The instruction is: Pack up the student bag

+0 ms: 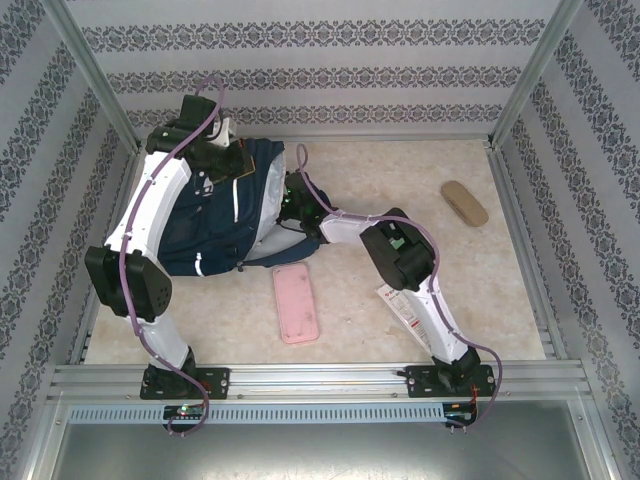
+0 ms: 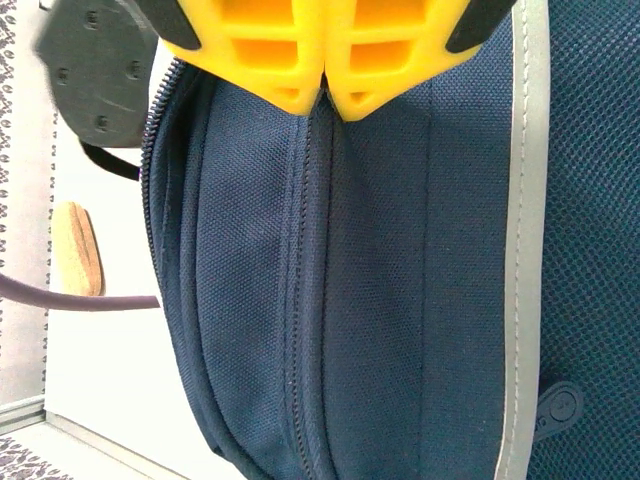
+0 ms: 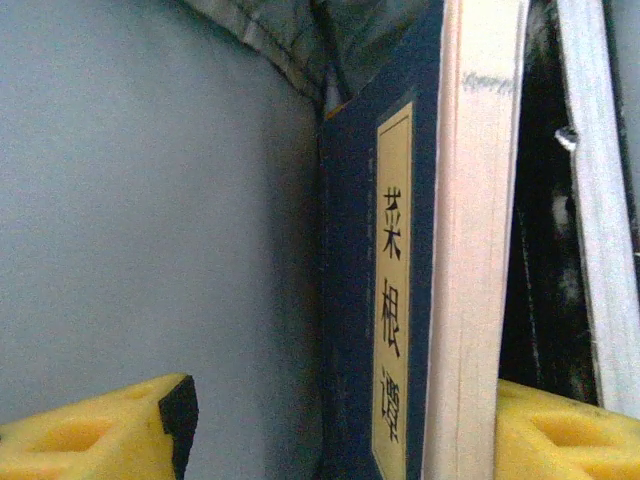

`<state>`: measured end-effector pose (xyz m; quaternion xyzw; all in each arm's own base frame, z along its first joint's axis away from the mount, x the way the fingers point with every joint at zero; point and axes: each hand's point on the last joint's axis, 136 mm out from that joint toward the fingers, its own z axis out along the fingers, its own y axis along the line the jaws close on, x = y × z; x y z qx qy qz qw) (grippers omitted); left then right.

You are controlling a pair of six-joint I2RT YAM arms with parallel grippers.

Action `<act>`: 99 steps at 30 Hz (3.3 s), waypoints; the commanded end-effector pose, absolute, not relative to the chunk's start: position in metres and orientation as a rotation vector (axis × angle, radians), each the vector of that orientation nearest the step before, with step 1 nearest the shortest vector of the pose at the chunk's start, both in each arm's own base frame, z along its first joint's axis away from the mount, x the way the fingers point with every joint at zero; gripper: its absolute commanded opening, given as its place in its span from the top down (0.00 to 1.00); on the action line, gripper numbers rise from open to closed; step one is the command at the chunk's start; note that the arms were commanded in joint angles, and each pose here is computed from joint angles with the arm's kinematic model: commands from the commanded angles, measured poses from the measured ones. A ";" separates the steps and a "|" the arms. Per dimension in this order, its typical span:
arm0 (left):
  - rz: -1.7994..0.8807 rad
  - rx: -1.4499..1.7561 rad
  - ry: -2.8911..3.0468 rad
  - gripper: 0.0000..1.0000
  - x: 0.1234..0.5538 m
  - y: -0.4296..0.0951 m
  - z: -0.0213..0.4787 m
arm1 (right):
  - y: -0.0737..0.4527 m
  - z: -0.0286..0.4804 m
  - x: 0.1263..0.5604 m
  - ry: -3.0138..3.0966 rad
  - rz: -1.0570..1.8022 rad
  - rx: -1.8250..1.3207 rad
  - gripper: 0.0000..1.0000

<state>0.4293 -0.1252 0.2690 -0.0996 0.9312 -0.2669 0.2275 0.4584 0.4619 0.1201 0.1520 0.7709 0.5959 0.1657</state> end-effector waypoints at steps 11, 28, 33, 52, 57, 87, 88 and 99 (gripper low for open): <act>-0.753 -0.166 2.445 1.00 0.432 -0.128 0.295 | 0.401 0.141 0.445 2.209 1.587 0.403 0.20; -0.854 -0.164 2.424 1.00 0.430 -0.139 0.303 | 0.448 0.083 0.449 2.425 1.496 0.263 1.00; -0.836 -0.160 2.432 1.00 0.430 -0.137 0.302 | 0.463 0.097 0.450 2.460 1.471 0.168 0.61; -0.826 -0.155 2.432 1.00 0.433 -0.136 0.302 | 0.427 0.075 0.418 2.669 1.191 0.109 0.43; -0.859 -0.160 2.429 1.00 0.434 -0.140 0.302 | 0.450 0.063 0.417 2.671 1.277 0.114 0.43; -0.710 -0.181 2.490 1.00 0.436 -0.116 0.267 | 0.406 0.109 0.428 2.484 1.396 0.240 0.32; -0.695 -0.182 2.498 1.00 0.436 -0.114 0.263 | 0.401 0.111 0.426 2.486 1.383 0.240 0.32; -0.721 -0.189 2.556 1.00 0.440 -0.117 0.223 | 0.290 0.124 0.379 2.581 0.946 0.233 0.02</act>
